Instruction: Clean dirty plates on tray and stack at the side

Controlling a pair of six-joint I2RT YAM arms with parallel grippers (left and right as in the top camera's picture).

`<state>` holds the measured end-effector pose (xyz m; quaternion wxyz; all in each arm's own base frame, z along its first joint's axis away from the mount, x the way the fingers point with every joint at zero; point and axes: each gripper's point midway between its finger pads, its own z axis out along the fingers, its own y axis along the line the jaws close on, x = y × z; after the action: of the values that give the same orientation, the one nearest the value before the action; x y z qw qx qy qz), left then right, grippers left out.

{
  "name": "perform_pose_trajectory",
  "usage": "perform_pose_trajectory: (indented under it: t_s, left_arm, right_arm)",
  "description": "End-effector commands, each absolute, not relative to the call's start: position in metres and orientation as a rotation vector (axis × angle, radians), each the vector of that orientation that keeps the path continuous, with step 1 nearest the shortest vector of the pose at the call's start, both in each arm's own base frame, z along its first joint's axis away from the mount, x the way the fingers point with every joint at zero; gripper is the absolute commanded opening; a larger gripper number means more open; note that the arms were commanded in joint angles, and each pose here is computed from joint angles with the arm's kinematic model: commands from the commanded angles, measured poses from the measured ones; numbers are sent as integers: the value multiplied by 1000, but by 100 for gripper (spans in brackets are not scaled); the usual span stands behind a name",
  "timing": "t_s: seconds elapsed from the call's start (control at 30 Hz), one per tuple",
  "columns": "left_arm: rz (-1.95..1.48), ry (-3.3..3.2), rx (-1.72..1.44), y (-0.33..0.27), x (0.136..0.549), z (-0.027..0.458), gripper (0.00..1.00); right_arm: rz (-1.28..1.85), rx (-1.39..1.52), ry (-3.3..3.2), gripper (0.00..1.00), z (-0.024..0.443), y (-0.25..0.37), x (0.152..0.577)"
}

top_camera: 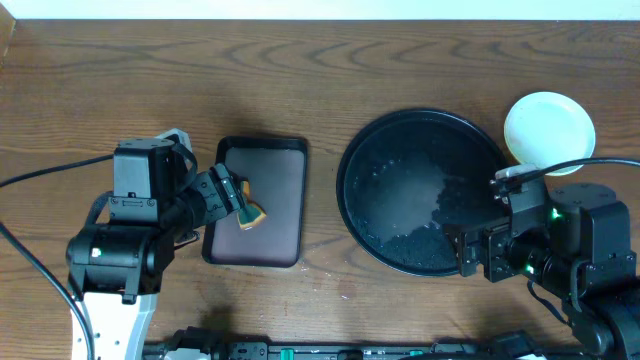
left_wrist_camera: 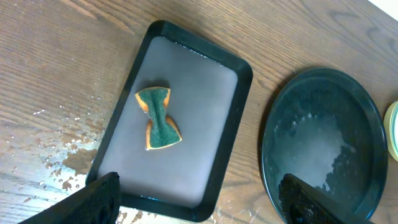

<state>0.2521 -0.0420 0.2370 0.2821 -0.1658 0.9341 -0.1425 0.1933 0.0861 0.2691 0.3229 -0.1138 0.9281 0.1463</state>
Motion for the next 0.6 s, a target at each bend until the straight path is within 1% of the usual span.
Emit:
perform_pose_trajectory:
  t_s: [0.0,0.13,0.2,0.47,0.57]
  left_arm:
    - [-377,2508,-432,-42,254,237,82]
    - [-375,2514,-433,-42,255,235,82]
    - [-375,2514,-433,-42,255,235,82]
    - [-376,2514,-433,-42,255,235,83]
    - [-376,2514,-433,-42,255,235,82]
  right_arm:
    - [420,-282,2448,99,267,90,191]
    - [420,-282,2453,99,267,90,190]
    - [415,-281,2493,99,261,88,183]
    - [291,-349,2436,99,257,76,190]
    - [255,-349,2346,99,244,68,195]
